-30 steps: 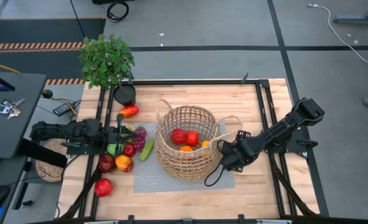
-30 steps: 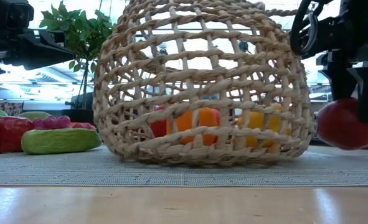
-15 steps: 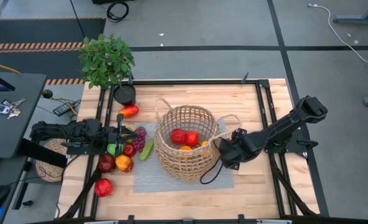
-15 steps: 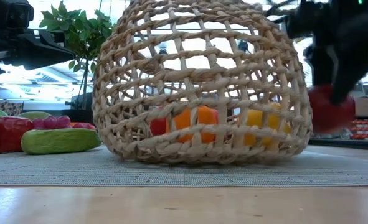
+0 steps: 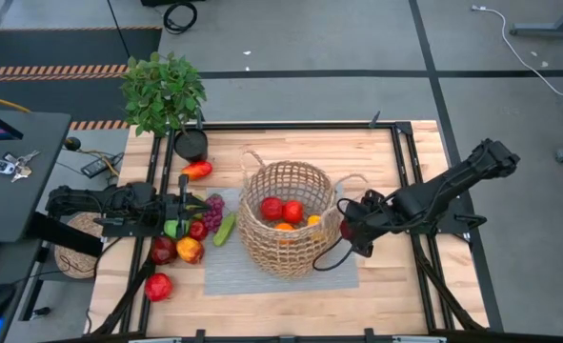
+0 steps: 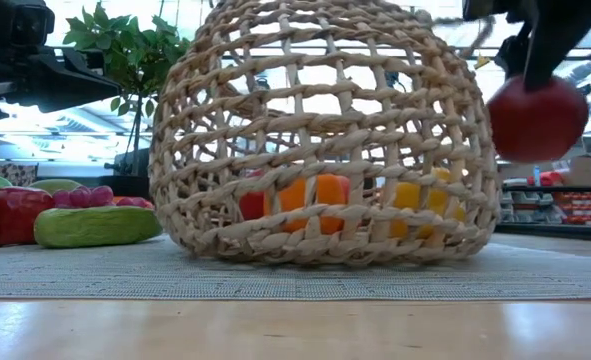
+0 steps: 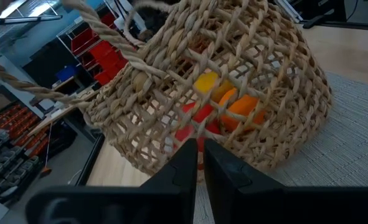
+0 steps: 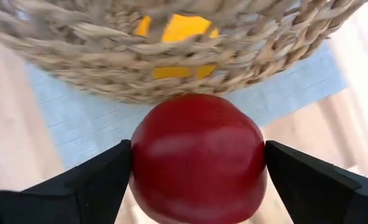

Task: Build produce basket
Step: Put the red pomegranate into the brown basket

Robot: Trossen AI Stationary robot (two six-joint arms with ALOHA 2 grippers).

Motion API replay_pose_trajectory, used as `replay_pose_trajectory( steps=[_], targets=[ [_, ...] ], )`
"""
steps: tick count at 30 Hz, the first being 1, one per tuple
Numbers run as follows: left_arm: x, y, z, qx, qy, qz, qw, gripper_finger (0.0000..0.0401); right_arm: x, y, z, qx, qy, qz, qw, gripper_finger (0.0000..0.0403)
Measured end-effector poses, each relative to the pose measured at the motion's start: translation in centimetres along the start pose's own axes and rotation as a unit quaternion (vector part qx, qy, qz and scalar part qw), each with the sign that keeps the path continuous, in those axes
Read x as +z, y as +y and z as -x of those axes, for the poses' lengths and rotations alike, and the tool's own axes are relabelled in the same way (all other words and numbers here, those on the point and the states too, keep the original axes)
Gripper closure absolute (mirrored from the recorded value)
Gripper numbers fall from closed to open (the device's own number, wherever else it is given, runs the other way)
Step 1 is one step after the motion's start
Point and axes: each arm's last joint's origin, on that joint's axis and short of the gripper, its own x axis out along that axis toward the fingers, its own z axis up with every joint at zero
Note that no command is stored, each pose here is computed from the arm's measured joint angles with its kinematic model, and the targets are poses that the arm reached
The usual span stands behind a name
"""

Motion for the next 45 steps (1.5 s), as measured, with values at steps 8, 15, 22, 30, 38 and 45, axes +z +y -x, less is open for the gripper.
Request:
replay_pose_trajectory(
  steps=[8,15,22,30,38,45],
  targets=[
    [0.0,0.0,0.0,0.000,0.000,0.000,1.000,0.0373,1.5,0.4,4.0,0.081,-0.028,-0.025,0.996,0.0038],
    [0.0,0.0,0.0,0.000,0.000,0.000,1.000,0.0366,2.6,1.0,6.2,0.143,-0.041,-0.014,0.989,0.0038],
    [0.0,0.0,0.0,0.000,0.000,0.000,1.000,0.0365,3.9,2.4,8.0,0.264,-0.071,0.006,0.962,0.0045],
    [0.0,0.0,0.0,0.000,0.000,0.000,1.000,0.0371,6.0,1.9,10.4,0.241,-0.187,0.054,0.951,0.0048],
    [0.0,0.0,0.0,0.000,0.000,0.000,1.000,0.0365,8.9,0.1,13.5,0.220,-0.298,0.092,0.924,0.0048],
    [0.0,0.0,0.0,0.000,0.000,0.000,1.000,0.0372,10.2,-0.6,14.8,0.160,-0.381,0.106,0.905,0.0048]
  ],
)
